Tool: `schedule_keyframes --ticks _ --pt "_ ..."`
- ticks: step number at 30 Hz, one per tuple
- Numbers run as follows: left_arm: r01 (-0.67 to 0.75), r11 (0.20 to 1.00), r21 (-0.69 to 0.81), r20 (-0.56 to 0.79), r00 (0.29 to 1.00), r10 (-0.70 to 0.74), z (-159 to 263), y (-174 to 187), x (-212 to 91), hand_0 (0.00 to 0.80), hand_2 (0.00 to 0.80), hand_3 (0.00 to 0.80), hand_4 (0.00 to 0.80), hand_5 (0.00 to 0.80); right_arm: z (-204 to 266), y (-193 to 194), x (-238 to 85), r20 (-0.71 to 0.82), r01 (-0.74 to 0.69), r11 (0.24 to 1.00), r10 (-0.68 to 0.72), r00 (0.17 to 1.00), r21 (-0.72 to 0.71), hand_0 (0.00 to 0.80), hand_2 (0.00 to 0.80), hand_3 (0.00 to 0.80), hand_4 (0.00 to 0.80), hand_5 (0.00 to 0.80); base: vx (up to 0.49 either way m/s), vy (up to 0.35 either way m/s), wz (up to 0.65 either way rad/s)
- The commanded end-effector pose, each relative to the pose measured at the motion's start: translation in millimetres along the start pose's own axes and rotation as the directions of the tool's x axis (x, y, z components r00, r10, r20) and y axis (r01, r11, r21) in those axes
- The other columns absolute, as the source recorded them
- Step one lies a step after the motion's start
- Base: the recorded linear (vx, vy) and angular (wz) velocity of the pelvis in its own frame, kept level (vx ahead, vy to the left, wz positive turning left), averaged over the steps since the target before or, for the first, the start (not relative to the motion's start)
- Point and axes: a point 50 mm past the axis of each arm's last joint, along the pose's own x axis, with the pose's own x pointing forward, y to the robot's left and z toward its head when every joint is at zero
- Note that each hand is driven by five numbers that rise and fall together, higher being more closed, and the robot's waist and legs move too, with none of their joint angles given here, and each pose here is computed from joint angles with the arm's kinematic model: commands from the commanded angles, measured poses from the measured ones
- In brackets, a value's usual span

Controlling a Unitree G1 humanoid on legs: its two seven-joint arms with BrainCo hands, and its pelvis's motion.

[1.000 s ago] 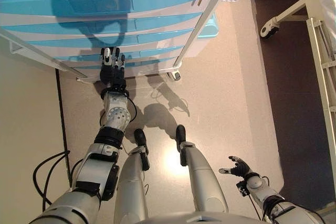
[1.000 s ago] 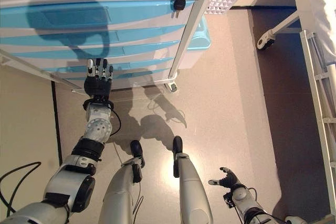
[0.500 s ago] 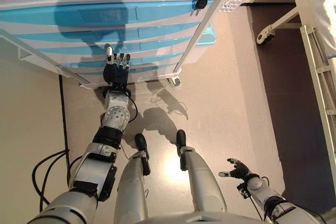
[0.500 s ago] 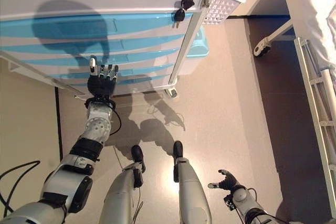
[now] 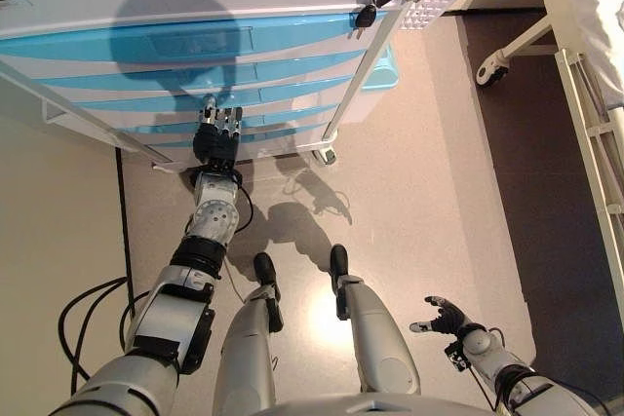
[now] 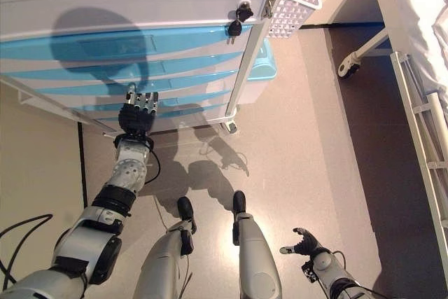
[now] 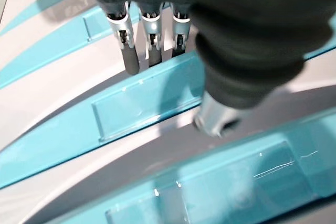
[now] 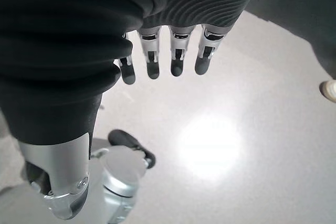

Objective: Open the drawer and pick up the medicine

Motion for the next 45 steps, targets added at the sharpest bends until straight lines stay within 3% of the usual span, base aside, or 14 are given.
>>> schedule_keyframes --ticks 1,12,25,45 --pt "0.704 0.7 0.119 0.127 0.688 -0.714 24 -181 -9 0.8 0.8 0.8 0.8 0.8 -33 -15 -10 -0.092 0.015 0.997 -0.022 0.996 -0.076 0.0 0.0 0.0 0.0 0.0 0.0 0.0 0.0" --pt "0.597 0.788 0.149 0.159 0.772 -0.615 31 -144 -7 0.8 0.8 0.8 0.8 0.8 -28 -16 -7 -0.086 0.032 0.995 -0.041 0.995 -0.094 0.0 0.0 0.0 0.0 0.0 -0.039 -0.052 0.05" --pt "0.535 0.83 0.157 0.122 0.824 -0.554 26 -107 -15 0.8 0.8 0.8 0.8 0.8 -27 -8 -6 -0.092 0.025 0.995 -0.034 0.995 -0.095 0.0 0.0 0.0 0.0 0.0 -0.041 -0.065 0.25" --pt "0.536 0.836 0.114 -0.001 0.842 -0.54 21 -41 -67 0.8 0.8 0.8 0.8 0.8 -32 -10 -9 -0.102 0.057 0.995 -0.066 0.993 -0.084 0.0 0.0 0.0 0.0 0.0 -0.016 -0.041 0.38"
